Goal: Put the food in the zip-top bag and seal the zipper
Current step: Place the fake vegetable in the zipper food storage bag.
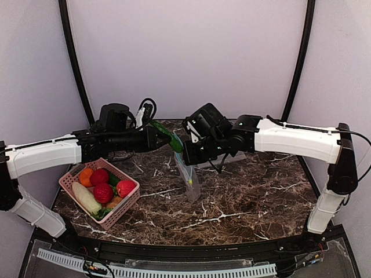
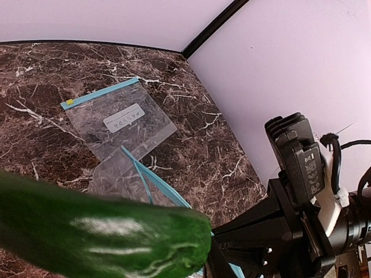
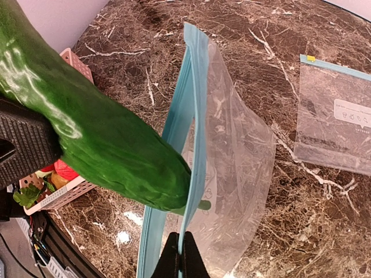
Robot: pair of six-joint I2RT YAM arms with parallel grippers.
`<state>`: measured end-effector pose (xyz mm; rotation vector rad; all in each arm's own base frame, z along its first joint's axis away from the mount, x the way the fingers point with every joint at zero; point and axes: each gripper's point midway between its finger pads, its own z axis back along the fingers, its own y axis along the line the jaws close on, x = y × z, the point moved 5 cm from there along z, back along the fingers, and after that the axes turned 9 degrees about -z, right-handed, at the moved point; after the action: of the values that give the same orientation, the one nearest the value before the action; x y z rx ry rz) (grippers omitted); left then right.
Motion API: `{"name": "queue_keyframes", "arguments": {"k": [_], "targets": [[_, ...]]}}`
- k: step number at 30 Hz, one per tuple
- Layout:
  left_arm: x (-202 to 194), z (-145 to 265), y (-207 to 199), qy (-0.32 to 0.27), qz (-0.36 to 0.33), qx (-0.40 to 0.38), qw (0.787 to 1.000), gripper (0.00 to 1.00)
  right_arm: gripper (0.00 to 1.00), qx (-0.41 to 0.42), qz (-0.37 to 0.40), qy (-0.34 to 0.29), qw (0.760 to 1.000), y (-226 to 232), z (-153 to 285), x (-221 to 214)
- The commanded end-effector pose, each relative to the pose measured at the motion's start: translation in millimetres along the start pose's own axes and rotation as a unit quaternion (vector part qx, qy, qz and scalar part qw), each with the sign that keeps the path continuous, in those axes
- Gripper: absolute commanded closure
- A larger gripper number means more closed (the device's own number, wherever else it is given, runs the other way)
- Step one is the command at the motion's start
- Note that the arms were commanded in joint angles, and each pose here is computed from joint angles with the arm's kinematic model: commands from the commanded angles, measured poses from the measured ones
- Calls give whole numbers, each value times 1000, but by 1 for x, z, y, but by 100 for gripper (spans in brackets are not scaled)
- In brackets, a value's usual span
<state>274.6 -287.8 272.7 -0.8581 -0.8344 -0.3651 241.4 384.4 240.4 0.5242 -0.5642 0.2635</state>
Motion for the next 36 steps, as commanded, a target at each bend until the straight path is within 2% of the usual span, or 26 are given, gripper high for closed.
{"name": "queue_keyframes", "arguments": {"k": [1, 10, 19, 21, 25, 30, 36], "targets": [[11, -1, -13, -9, -3, -26, 1000, 96, 100, 9, -5, -27, 1000, 5, 7, 12], [-33, -13, -5, 106, 7, -17, 994, 97, 100, -1, -9, -31, 999, 4, 5, 14], [-48, -20, -10, 159, 16, -39, 986, 94, 100, -5, -8, -26, 1000, 2, -1, 12], [-48, -20, -11, 165, 14, -37, 985, 91, 100, -6, -8, -25, 1000, 2, -1, 11], [-46, -17, -10, 170, 3, -24, 985, 77, 100, -11, -8, -25, 1000, 0, -1, 10], [-39, -11, -12, 165, -8, -17, 986, 50, 100, -14, -9, -24, 1000, -1, -2, 10], [-32, -1, -12, 159, -23, 5, 987, 44, 100, -16, -8, -23, 1000, -1, -3, 9]]}}
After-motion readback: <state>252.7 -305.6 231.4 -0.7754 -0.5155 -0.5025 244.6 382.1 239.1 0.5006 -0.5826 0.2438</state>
